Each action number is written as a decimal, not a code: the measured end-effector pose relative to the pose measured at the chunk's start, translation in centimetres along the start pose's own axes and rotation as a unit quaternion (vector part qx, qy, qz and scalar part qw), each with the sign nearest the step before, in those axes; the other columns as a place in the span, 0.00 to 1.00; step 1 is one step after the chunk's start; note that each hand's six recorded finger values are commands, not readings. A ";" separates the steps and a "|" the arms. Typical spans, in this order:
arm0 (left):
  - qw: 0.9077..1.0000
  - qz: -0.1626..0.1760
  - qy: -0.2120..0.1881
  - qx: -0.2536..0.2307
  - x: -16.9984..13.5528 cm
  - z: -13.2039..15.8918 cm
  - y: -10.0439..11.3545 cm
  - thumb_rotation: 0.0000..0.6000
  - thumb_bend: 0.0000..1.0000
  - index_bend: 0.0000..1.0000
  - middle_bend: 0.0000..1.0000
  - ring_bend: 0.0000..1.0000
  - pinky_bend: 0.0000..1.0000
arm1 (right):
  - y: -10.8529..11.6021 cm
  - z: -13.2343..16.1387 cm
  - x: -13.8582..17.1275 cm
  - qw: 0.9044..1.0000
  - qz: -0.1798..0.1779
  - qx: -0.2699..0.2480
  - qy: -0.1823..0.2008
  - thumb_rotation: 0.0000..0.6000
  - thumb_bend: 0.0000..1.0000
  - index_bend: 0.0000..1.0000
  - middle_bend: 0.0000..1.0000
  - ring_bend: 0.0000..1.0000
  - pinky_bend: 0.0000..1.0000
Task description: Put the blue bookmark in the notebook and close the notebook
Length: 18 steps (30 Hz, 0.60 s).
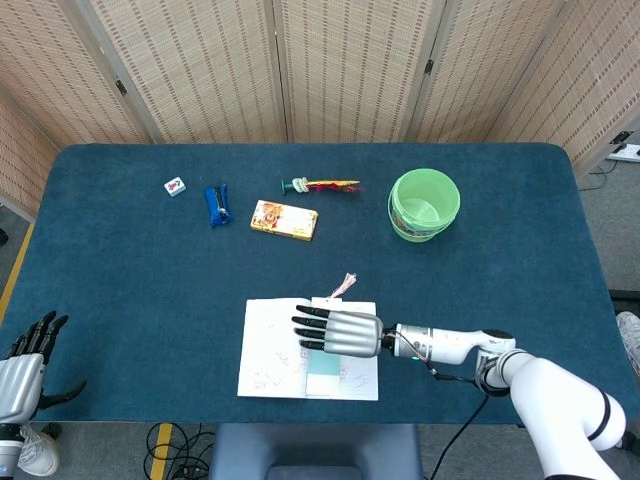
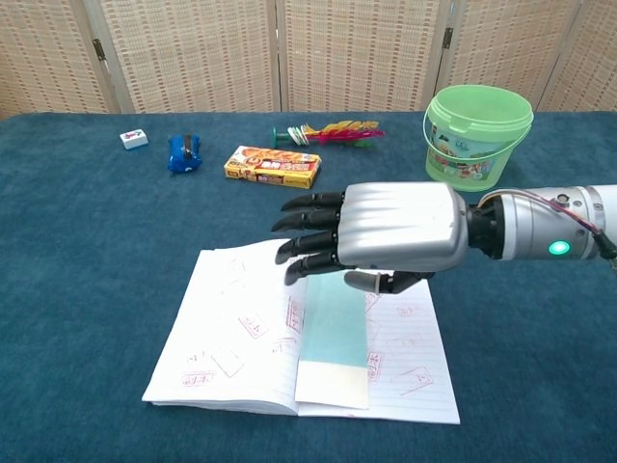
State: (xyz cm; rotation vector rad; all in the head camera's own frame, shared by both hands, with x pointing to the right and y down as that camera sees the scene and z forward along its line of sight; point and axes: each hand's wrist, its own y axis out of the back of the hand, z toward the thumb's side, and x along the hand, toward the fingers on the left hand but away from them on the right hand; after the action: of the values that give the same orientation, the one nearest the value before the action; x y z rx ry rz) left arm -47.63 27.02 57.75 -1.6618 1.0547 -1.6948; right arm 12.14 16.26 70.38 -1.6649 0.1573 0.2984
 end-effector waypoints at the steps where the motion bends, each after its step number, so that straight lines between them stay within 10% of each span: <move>1: 1.000 0.000 -0.001 0.000 0.0 0.0 0.0 1.00 0.19 0.04 0.00 0.08 0.16 | 0.0 0.0 0.1 1.000 0.006 -0.006 -0.004 1.00 0.82 0.36 0.19 0.04 0.07; 18: 1.000 -0.001 -0.002 -0.001 -0.2 0.1 -0.1 1.00 0.20 0.04 0.00 0.08 0.16 | -1.7 1.7 1.4 0.995 0.074 -0.050 -0.041 1.00 0.91 0.37 0.12 0.01 0.04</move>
State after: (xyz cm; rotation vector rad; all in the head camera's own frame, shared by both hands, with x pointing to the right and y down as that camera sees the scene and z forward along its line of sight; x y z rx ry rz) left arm -47.53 27.26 57.75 -1.6670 1.0543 -1.6914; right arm 13.77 18.24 71.47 -1.7412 0.2069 0.4921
